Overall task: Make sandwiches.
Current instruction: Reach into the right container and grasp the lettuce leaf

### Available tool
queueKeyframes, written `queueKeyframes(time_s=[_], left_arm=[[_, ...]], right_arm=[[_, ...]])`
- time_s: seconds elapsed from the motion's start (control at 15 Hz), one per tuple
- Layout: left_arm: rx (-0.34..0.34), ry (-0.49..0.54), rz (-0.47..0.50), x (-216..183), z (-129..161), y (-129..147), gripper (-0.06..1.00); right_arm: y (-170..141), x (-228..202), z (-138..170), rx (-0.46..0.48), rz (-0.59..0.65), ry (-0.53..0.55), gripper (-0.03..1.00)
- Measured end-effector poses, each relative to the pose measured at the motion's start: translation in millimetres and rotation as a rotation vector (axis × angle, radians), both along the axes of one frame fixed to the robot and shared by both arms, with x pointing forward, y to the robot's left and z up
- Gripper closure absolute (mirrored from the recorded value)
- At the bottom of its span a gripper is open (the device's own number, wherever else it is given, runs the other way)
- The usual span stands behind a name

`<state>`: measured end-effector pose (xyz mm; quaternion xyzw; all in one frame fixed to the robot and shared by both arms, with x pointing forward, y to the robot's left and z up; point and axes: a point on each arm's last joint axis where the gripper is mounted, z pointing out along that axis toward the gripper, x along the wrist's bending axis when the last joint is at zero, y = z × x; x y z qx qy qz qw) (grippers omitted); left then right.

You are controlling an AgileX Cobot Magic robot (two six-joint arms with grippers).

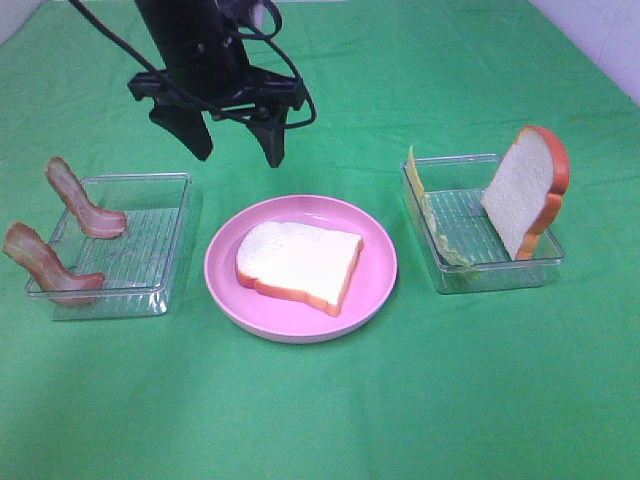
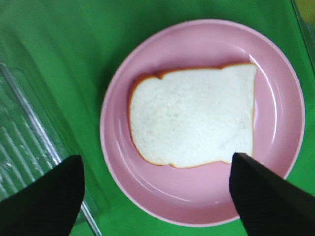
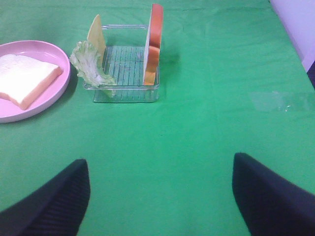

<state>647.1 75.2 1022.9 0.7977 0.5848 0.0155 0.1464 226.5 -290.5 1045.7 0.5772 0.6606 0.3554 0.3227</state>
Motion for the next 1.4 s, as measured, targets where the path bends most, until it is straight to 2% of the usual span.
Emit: queueKeyframes(time_s=[0.13, 0.27, 0.4, 0.47, 0.6, 0.8, 0.93, 1.2, 1.27, 1.4], left_arm=[[0.009, -0.049, 0.021, 5, 12, 3, 0.18], [0.01, -0.064, 0.077, 11, 20, 19, 0.18], [0.009, -0.075, 0.151, 22, 26, 51, 0.18], [0.011, -0.09, 0.218, 31, 34, 82, 0.18], [0.011, -0.103, 0.27, 34, 41, 106, 0.18], [0.038, -0.072, 0.315, 22, 41, 131, 0.22], [0.087, -0.033, 0.339, 3, 38, 150, 0.23], [0.121, 0.03, 0.412, -35, 37, 186, 0.24], [0.138, 0.076, 0.46, -53, 31, 204, 0.24], [0.158, 0.146, 0.463, -66, 14, 207, 0.24]], right_arm=[[0, 0, 0, 0.0, 0.0, 0.0, 0.21], [0, 0, 0, 0.0, 0.0, 0.0, 0.21], [0, 0, 0, 0.0, 0.0, 0.0, 0.21], [0, 0, 0, 0.0, 0.0, 0.0, 0.21], [0, 0, 0, 0.0, 0.0, 0.0, 0.21], [0, 0, 0, 0.0, 0.0, 0.0, 0.21], [0, 0, 0, 0.0, 0.0, 0.0, 0.21], [0, 0, 0, 0.0, 0.0, 0.0, 0.21], [0, 0, 0, 0.0, 0.0, 0.0, 0.21], [0, 0, 0, 0.0, 0.0, 0.0, 0.21]])
